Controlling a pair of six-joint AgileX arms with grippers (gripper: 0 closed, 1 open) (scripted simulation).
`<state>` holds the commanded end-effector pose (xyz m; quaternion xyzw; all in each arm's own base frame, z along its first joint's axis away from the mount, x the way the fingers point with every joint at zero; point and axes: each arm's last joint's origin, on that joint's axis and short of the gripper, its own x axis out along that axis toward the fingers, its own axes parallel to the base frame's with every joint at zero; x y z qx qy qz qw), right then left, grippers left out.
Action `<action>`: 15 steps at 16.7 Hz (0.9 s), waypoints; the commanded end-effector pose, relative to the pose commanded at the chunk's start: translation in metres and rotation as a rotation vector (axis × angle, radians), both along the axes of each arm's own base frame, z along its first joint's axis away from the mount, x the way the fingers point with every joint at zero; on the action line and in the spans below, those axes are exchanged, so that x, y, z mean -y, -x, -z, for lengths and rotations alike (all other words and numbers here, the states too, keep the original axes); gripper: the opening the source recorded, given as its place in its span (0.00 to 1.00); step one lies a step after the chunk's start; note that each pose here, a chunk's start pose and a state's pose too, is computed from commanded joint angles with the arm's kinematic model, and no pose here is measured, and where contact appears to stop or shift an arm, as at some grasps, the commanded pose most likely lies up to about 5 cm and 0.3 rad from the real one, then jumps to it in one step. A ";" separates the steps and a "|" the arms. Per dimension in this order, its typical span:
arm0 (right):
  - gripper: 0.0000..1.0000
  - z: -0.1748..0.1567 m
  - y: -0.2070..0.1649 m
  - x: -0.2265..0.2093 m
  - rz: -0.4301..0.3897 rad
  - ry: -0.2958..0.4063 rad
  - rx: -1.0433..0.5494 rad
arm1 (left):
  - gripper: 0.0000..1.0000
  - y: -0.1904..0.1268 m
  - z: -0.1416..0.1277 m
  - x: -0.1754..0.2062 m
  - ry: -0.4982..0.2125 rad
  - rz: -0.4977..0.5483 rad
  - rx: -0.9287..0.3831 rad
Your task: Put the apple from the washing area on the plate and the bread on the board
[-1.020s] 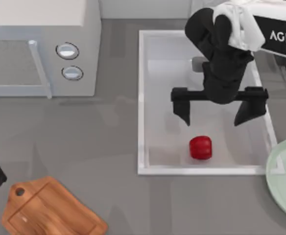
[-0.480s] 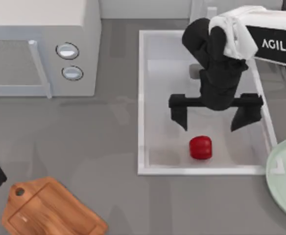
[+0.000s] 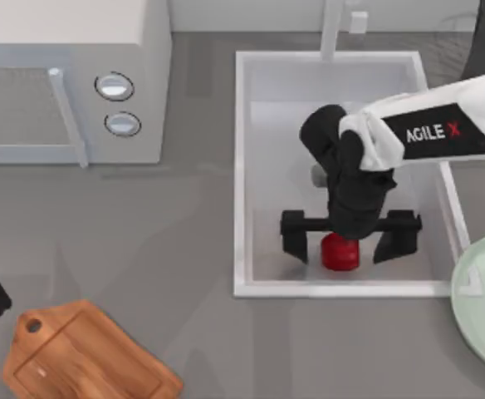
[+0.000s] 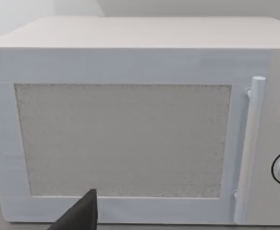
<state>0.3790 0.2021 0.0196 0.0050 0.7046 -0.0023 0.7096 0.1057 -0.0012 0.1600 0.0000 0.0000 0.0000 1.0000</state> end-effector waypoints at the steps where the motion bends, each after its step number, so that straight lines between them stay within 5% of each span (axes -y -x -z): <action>1: 1.00 0.008 0.002 0.001 0.000 0.002 -0.004 | 1.00 0.000 0.000 0.000 0.000 0.000 0.000; 6: 1.00 0.014 0.003 0.001 0.000 0.004 -0.007 | 1.00 0.000 0.000 0.000 0.000 0.000 0.000; 15: 0.32 0.014 0.003 0.001 0.000 0.004 -0.007 | 1.00 0.000 0.000 0.000 0.000 0.000 0.000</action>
